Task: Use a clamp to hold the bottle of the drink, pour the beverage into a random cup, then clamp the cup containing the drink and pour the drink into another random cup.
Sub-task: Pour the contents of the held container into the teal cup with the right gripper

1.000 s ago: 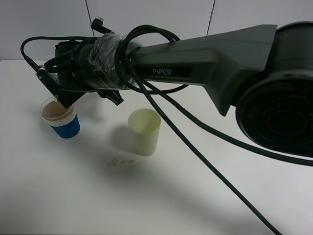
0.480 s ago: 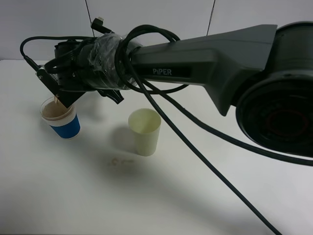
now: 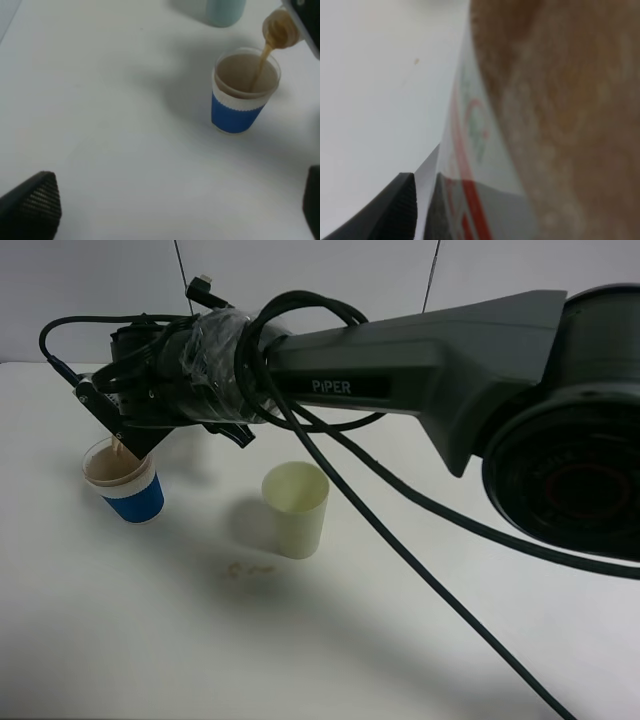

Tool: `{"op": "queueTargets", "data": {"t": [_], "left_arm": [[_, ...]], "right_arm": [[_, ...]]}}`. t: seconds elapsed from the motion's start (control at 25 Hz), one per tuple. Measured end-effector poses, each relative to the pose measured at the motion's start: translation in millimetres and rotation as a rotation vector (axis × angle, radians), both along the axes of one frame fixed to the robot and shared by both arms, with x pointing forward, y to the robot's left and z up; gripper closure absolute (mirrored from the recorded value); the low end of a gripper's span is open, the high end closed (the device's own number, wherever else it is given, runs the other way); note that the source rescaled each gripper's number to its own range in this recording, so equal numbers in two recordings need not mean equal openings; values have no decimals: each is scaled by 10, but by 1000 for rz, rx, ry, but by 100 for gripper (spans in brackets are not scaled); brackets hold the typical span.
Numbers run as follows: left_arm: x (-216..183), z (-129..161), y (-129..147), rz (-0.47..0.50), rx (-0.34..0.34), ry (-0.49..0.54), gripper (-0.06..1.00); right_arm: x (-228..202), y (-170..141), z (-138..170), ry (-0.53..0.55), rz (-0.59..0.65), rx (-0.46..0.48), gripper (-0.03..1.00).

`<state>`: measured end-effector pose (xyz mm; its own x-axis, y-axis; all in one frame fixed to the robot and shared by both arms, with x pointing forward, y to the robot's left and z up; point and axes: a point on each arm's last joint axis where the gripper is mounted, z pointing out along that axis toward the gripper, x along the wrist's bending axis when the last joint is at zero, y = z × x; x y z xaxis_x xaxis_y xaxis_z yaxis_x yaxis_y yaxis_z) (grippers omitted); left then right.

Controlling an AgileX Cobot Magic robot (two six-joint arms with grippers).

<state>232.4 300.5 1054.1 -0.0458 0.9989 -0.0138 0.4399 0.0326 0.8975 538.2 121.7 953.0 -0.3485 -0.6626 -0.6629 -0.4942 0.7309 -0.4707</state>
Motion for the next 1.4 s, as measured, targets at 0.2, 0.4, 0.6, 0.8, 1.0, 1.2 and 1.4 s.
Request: {"op": "queueTargets", "data": {"t": [0.2,0.4,0.6,0.8,1.0,1.2,1.4], "left_arm": [[0,0,0,0,0,0,1],[0,0,0,0,0,0,1],[0,0,0,0,0,0,1],[0,0,0,0,0,0,1],[0,0,0,0,0,0,1],[0,0,0,0,0,0,1],[0,0,0,0,0,0,1]], "right_arm": [[6,1,10,-14,11,-13,96],[3,8,20,-27,25,-29,96],[9,10,30,-38,30,-35,96],[9,10,30,-39,32,-38,97],[13,11,37,-48,36,-42,96],[19,11,46,-60,41,-49,96],[26,12,58,-78,49,-60,96]]}}
